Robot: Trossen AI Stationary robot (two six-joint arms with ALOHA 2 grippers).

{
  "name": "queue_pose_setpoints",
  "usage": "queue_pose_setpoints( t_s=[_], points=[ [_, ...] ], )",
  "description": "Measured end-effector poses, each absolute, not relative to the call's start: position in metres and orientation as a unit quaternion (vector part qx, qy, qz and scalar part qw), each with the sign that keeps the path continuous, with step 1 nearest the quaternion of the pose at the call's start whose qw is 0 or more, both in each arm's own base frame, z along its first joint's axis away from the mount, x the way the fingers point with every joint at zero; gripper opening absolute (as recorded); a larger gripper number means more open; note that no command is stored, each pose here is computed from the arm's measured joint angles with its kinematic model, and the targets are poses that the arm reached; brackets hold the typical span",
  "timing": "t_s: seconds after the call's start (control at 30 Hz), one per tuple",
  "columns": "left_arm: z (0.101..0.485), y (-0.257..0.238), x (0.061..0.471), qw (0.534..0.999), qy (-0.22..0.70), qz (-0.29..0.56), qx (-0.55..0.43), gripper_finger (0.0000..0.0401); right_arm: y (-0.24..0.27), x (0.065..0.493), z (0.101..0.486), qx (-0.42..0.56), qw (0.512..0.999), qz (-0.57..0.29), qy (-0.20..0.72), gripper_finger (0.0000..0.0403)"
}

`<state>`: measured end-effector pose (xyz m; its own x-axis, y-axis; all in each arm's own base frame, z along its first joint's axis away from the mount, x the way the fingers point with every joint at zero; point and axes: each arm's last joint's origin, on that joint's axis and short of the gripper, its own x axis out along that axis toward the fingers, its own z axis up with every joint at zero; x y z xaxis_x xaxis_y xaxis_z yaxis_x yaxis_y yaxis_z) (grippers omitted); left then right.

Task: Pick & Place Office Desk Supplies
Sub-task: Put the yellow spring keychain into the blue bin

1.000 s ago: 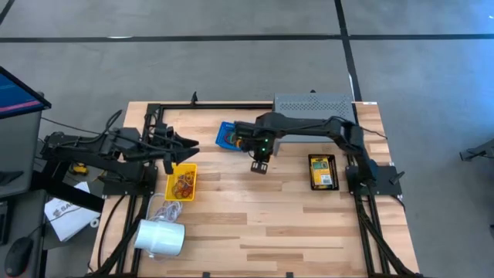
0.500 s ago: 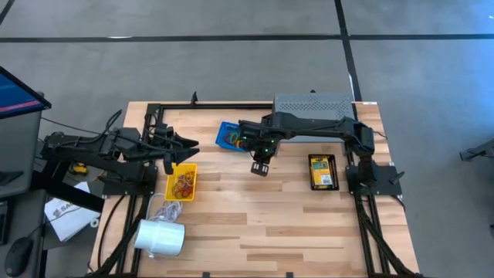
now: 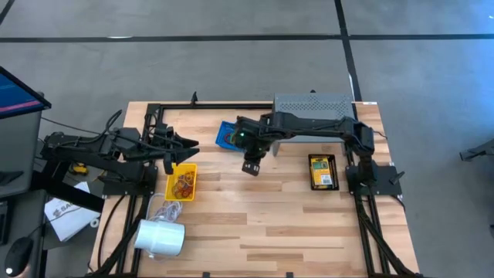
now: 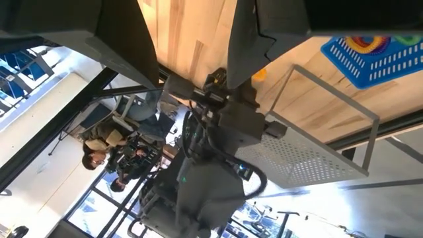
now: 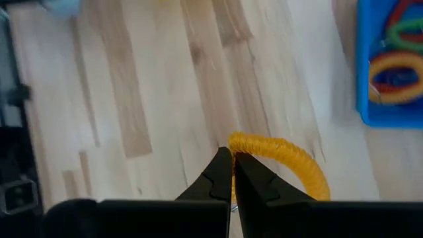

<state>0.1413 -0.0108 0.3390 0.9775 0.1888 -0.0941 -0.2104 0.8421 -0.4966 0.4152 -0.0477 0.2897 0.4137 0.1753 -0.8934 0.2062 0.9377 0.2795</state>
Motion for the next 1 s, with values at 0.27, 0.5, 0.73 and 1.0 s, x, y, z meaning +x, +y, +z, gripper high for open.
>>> queue_pose_setpoints(
  t_s=[0.27,0.5,0.73,1.0],
  points=[
    [0.339,-0.011,0.141,0.959,0.021,0.104,-0.261,0.0172,-0.083,0.422,0.296,0.224,0.852,-0.023,0.473,0.0000],
    [0.339,-0.011,0.142,0.959,0.020,0.104,-0.261,0.0172,-0.121,0.418,0.300,0.248,0.865,-0.048,0.434,0.0000],
    [0.337,-0.012,0.150,0.960,0.023,0.105,-0.260,0.0172,-0.152,0.418,0.299,0.279,0.873,-0.069,0.393,0.0000],
    [0.335,-0.013,0.158,0.960,0.027,0.105,-0.260,0.0172,-0.157,0.440,0.279,0.300,0.873,-0.052,0.380,0.0000]
  ],
)
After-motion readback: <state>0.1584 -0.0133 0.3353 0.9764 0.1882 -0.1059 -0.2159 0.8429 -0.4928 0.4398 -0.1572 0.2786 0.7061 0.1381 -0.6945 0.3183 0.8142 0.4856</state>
